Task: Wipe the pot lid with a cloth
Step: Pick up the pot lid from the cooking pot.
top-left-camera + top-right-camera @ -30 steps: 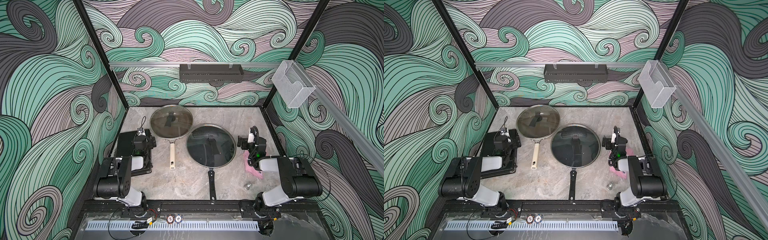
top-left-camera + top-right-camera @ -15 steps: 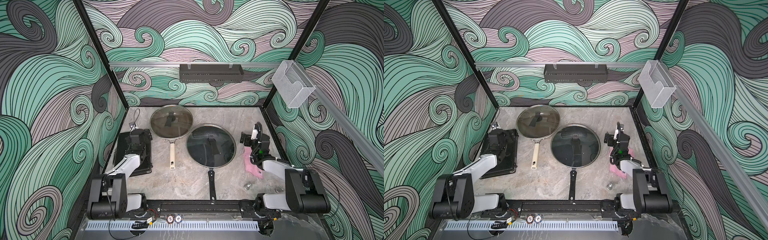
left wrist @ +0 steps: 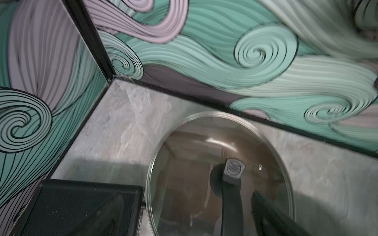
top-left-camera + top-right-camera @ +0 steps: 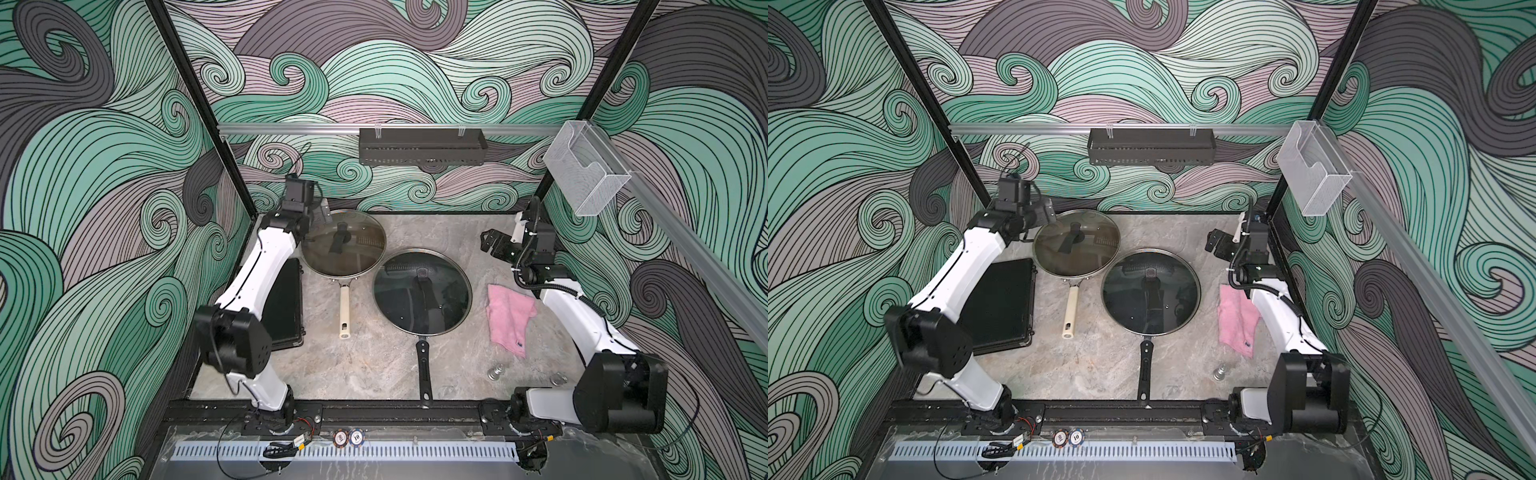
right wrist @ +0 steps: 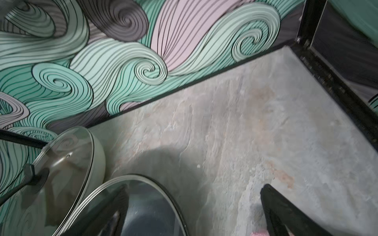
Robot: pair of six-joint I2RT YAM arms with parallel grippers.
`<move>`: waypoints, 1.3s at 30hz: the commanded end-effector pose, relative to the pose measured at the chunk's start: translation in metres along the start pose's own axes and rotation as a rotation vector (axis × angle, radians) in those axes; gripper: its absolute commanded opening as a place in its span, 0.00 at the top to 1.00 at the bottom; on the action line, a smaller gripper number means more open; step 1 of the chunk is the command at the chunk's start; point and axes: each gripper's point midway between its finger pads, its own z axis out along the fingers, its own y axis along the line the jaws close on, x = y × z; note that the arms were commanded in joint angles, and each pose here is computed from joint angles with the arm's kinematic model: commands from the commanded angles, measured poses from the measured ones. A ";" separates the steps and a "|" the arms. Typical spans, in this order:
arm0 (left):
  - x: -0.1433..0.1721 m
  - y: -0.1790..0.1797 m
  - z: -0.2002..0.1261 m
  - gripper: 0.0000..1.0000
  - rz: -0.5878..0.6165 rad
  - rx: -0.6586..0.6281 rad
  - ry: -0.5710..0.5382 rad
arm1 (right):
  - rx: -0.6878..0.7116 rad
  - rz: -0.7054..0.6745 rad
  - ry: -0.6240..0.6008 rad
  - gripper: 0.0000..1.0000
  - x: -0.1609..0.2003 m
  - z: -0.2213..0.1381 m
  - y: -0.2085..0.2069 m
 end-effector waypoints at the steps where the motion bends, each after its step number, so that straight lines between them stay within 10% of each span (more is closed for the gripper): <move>1: 0.066 -0.011 0.012 0.02 0.226 -0.039 0.300 | -0.025 0.078 0.184 0.01 0.040 -0.002 0.003; 11: 0.099 -0.050 0.054 0.03 0.460 -0.118 0.440 | 0.042 0.059 0.319 0.01 0.075 -0.003 -0.014; 15: 0.098 -0.043 0.065 0.20 0.494 -0.232 0.468 | 0.167 0.035 0.454 0.05 0.110 -0.005 -0.042; 39: 0.109 -0.045 0.072 0.84 0.274 -0.151 0.569 | 0.301 -0.001 0.601 0.06 0.163 -0.020 -0.076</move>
